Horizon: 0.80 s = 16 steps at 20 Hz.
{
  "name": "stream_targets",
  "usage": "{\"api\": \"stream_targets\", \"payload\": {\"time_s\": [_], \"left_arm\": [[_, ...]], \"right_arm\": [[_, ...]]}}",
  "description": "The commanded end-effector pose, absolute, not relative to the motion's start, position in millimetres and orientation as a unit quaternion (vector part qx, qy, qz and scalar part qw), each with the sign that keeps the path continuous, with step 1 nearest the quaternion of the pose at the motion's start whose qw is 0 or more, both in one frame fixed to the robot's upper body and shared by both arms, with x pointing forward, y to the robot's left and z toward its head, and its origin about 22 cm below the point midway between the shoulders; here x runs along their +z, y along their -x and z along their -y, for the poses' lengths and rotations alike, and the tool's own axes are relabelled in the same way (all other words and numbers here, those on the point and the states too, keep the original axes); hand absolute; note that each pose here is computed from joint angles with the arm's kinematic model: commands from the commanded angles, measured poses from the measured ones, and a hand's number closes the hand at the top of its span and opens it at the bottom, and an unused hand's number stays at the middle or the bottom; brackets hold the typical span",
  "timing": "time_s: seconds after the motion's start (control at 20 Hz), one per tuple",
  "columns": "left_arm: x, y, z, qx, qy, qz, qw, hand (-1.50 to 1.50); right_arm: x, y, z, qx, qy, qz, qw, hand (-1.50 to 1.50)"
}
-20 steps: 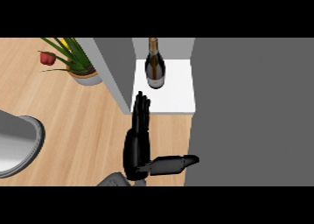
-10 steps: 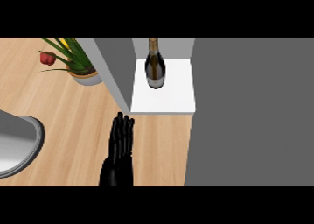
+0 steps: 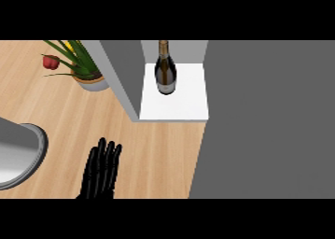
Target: Pick up the wine, place it into the cabinet and close the cabinet
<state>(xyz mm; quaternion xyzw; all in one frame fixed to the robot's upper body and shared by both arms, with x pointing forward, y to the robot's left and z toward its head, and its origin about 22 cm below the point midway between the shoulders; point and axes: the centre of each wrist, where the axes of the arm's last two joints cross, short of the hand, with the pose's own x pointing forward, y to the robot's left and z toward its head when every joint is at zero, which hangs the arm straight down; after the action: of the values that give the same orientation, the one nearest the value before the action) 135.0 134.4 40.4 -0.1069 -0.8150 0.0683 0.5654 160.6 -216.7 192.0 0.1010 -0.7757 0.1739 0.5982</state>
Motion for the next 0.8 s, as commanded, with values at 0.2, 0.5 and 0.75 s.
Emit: {"api": "stream_targets", "payload": {"time_s": [0.2, 0.5, 0.75], "left_arm": [[49.5, -118.6, -179.9, 0.054, 0.104, 0.818, 0.564, -1.5], [58.4, -126.5, -204.2, 0.065, 0.097, 0.825, 0.553, -1.5], [73.8, -119.9, -225.6, 0.081, 0.083, 0.832, 0.542, -1.5]], "right_arm": [[197.0, -129.6, 218.2, 0.199, -0.186, 0.759, 0.592, 1.5], [187.3, -117.7, 199.7, 0.201, -0.245, 0.72, 0.618, 1.5], [188.3, -108.0, 181.4, 0.25, -0.283, 0.698, 0.608, 1.5]]}}
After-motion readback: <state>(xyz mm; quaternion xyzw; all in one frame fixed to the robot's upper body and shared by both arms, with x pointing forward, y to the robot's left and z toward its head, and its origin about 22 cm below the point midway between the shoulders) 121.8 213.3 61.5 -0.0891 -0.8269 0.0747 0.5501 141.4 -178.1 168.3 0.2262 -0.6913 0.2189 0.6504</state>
